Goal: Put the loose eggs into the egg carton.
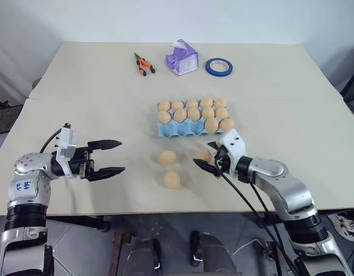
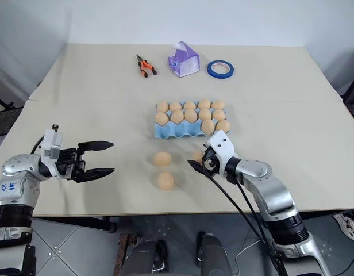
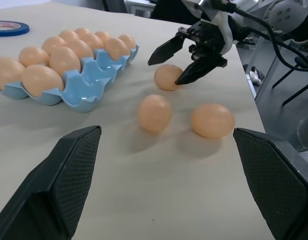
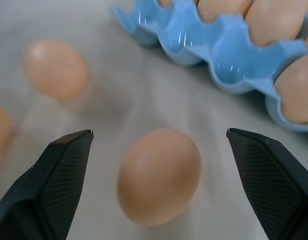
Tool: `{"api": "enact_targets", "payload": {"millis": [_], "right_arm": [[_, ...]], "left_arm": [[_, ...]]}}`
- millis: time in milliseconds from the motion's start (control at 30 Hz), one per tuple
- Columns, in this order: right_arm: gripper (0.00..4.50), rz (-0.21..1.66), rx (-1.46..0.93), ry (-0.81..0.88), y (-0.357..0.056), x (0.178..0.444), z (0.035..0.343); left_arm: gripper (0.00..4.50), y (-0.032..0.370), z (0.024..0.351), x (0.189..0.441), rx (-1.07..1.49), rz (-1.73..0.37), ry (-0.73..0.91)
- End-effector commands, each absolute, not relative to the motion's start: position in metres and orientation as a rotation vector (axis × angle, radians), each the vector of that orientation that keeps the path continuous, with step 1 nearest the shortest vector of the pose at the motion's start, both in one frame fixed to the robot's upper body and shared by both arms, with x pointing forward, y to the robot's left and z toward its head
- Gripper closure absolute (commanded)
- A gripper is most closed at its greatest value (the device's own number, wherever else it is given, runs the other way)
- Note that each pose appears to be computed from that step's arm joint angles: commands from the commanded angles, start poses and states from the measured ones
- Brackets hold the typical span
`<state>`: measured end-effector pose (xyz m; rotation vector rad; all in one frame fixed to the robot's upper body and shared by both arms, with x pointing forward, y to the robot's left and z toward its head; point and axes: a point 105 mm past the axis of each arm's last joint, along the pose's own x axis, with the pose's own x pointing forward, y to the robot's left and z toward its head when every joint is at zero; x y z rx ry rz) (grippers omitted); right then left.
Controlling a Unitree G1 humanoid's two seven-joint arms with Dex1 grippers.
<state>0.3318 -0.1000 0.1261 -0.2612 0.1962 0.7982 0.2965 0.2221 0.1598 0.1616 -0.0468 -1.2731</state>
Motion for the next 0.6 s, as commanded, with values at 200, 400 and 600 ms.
{"api": "enact_targets", "payload": {"millis": [200, 400, 600], "right_arm": [[2.91, 0.84, -0.297, 0.126, -0.091, 0.327, 0.139], [3.26, 0.85, -0.293, 0.045, -0.087, 0.329, 0.169], [3.28, 0.722, -0.201, -0.059, -0.085, 0.364, 0.216]], "left_arm": [[0.0, 0.225, 0.17, 0.29, 0.182, -1.242, -0.093], [0.0, 0.222, 0.17, 0.291, 0.178, -1.24, -0.099], [0.0, 0.22, 0.171, 0.293, 0.172, -1.242, -0.106]]}}
